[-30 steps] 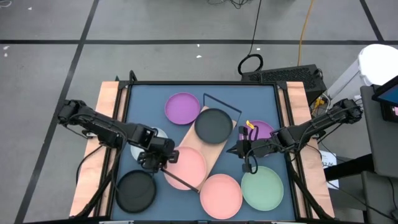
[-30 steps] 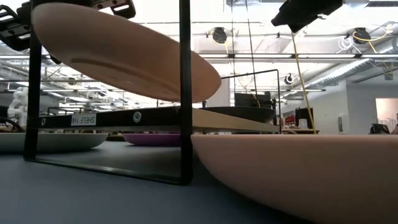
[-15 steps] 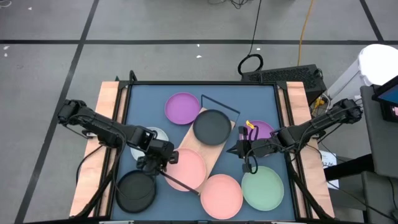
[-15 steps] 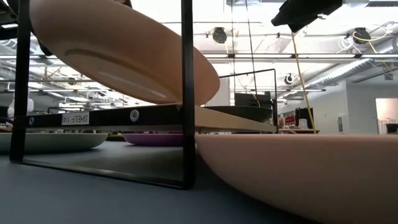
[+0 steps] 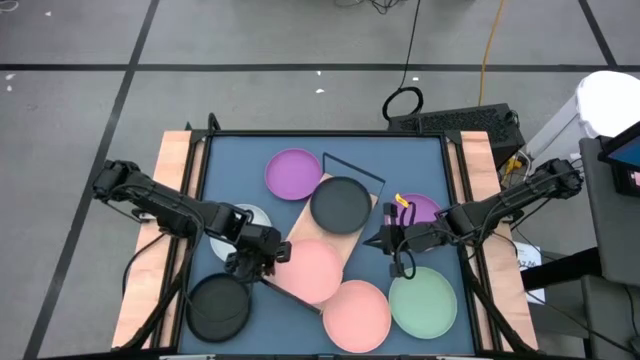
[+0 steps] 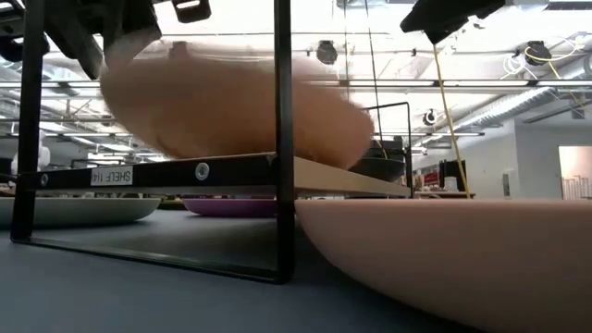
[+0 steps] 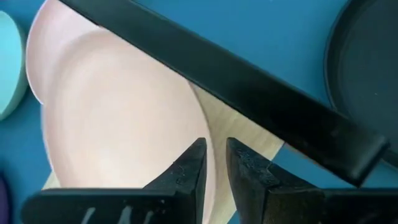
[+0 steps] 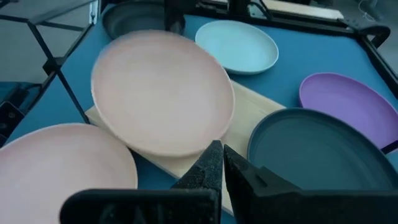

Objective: Place and stack plates onto a shelf
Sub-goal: Put the top pink plate on the shelf

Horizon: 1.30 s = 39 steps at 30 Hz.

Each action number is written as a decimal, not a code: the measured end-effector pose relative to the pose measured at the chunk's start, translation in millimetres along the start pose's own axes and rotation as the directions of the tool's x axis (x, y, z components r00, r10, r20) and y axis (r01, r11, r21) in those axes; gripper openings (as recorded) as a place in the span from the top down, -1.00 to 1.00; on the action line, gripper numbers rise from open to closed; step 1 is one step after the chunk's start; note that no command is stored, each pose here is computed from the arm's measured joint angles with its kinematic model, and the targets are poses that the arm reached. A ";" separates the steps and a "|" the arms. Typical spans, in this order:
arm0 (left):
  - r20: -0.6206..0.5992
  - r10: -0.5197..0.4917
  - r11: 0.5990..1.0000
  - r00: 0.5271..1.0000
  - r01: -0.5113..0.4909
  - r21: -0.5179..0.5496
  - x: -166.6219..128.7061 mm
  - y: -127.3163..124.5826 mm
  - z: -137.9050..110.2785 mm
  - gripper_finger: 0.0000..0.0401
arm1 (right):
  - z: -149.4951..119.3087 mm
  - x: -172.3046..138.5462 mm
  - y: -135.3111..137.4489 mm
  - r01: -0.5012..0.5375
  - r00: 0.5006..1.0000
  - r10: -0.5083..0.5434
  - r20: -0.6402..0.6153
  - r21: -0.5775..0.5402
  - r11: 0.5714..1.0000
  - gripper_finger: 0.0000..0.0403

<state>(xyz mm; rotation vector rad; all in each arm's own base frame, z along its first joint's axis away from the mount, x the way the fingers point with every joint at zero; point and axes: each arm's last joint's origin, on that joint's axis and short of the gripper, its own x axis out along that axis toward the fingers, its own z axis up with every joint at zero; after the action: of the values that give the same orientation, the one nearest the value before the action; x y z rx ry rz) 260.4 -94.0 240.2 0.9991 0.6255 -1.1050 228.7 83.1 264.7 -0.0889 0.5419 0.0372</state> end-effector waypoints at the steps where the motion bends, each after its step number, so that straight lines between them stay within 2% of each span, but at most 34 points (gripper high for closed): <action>1: -0.002 0.000 1.000 1.000 0.000 -0.008 0.0 -0.1 0.0 0.63 | 0.4 0.0 0.0 0.000 1.000 0.000 0.004 -0.001 1.000 1.00; 6: -0.068 0.034 0.998 0.997 -0.038 -0.053 0.1 1.0 -1.4 0.47 | 0.5 -0.1 0.0 0.000 1.000 0.000 0.005 -0.003 1.000 1.00; 11: -0.069 0.047 0.997 0.997 -0.051 -0.058 0.0 2.1 -1.2 0.24 | 0.4 0.0 0.0 0.000 1.000 0.000 0.004 -0.003 1.000 1.00; 15: -0.065 0.049 0.996 0.997 -0.053 -0.067 0.0 2.3 -1.0 0.14 | 0.4 0.0 0.1 -0.001 1.000 0.001 0.004 -0.002 1.000 1.00; 26: -0.092 0.060 0.983 0.994 -0.075 -0.168 0.0 2.6 -1.8 0.13 | 0.4 0.0 0.1 -0.001 1.000 0.001 0.004 0.001 1.000 1.00; 31: -0.106 0.067 0.977 0.992 -0.087 -0.194 -0.1 2.9 -2.2 0.13 | -2.2 4.0 2.8 -0.033 0.999 0.033 -0.011 0.055 0.998 1.00; 34: -0.128 0.085 0.961 0.988 -0.115 -0.250 -0.6 3.4 -2.0 0.13 | -10.2 10.4 8.5 -0.094 0.996 0.094 0.004 0.079 0.992 1.00; 39: -0.163 0.153 0.913 0.975 -0.202 -0.354 -2.2 7.1 -0.5 0.13 | -16.7 17.6 17.0 -0.153 0.988 0.149 0.050 0.090 0.984 1.00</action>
<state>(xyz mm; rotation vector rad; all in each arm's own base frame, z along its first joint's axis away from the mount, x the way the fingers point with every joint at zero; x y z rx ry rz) 266.3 -91.9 244.2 0.7865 0.7994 -0.7282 234.2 98.6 240.1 0.0447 0.5061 0.1616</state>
